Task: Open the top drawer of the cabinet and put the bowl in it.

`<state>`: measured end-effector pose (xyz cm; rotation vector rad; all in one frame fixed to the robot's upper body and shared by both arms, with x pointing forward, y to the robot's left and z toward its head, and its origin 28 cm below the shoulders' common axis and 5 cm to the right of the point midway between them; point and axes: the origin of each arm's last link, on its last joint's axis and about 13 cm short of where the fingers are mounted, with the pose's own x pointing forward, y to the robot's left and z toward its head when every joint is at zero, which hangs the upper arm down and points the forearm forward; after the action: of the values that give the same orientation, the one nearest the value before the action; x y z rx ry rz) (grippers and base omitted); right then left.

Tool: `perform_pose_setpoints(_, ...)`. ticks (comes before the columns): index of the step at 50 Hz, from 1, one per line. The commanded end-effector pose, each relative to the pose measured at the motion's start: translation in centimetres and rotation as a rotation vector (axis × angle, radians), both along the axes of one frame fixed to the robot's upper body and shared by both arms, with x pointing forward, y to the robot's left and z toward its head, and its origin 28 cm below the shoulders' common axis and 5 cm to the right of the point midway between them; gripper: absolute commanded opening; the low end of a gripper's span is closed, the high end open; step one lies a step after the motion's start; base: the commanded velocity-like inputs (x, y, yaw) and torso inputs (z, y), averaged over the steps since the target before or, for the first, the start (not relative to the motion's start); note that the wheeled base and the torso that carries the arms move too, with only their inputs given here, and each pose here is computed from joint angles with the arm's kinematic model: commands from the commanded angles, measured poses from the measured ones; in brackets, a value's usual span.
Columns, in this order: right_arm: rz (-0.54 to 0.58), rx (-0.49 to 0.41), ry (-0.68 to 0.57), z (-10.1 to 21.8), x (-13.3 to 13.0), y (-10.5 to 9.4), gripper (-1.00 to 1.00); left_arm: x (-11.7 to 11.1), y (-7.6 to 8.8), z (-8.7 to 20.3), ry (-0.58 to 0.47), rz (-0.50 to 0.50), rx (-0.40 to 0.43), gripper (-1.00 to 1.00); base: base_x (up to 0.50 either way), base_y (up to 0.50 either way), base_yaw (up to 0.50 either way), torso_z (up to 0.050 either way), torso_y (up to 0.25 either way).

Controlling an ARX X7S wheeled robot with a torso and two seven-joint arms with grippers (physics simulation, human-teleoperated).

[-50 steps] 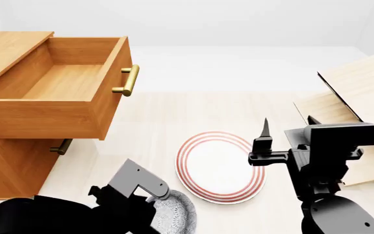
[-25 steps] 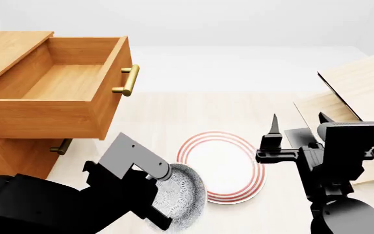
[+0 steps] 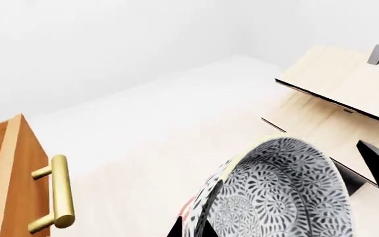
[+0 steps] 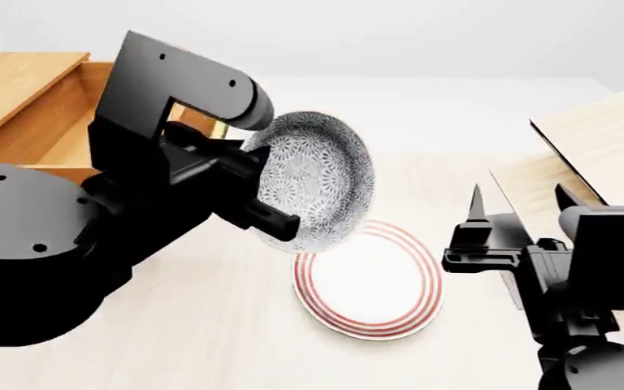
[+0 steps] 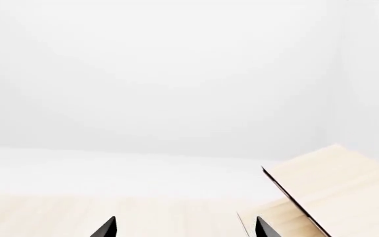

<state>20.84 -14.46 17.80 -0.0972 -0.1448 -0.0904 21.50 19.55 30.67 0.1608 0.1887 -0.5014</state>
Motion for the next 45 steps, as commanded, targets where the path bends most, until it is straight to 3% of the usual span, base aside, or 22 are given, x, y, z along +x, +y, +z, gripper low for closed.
perform_pose_setpoints(1, -0.003, 0.002, -0.008, 0.2, -0.2, -0.1, 1.00, 0.3, -0.5, 6.1, -0.133, 0.050, -0.113, -1.00, 0.00, 0.00, 0.00, 0.000, 0.000)
perform_pose_setpoints(7, 0.000, -0.001, -0.008, 0.1, -0.3, -0.1, 1.00, 0.8, -0.4, 8.9, -0.180, 0.102, -0.169, -1.00, 0.00, 0.00, 0.00, 0.000, 0.000)
perform_pose_setpoints(10, 0.002, 0.002, -0.010, 0.3, -0.3, 0.0, 1.00, 1.6, -0.1, 10.2, -0.196, 0.176, -0.199, -1.00, 0.00, 0.00, 0.00, 0.000, 0.000)
perform_pose_setpoints(18, 0.010, -0.010, -0.016, 0.5, -0.5, 0.1, 1.00, 3.8, 0.7, 11.8, -0.191, 0.297, -0.269, -1.00, 0.00, 0.00, 0.00, 0.000, 0.000)
perform_pose_setpoints(31, 0.014, -0.013, -0.011, 0.4, -0.6, 0.2, 1.00, 8.3, 3.2, 12.0, -0.159, 0.526, -0.321, -1.00, 0.00, 0.00, 0.00, 0.000, 0.001)
perform_pose_setpoints(45, 0.017, -0.014, -0.007, 0.3, -0.4, 0.3, 1.00, 11.7, 5.0, 10.7, -0.107, 0.671, -0.358, -1.00, 0.00, 0.00, 0.00, 0.000, 0.000)
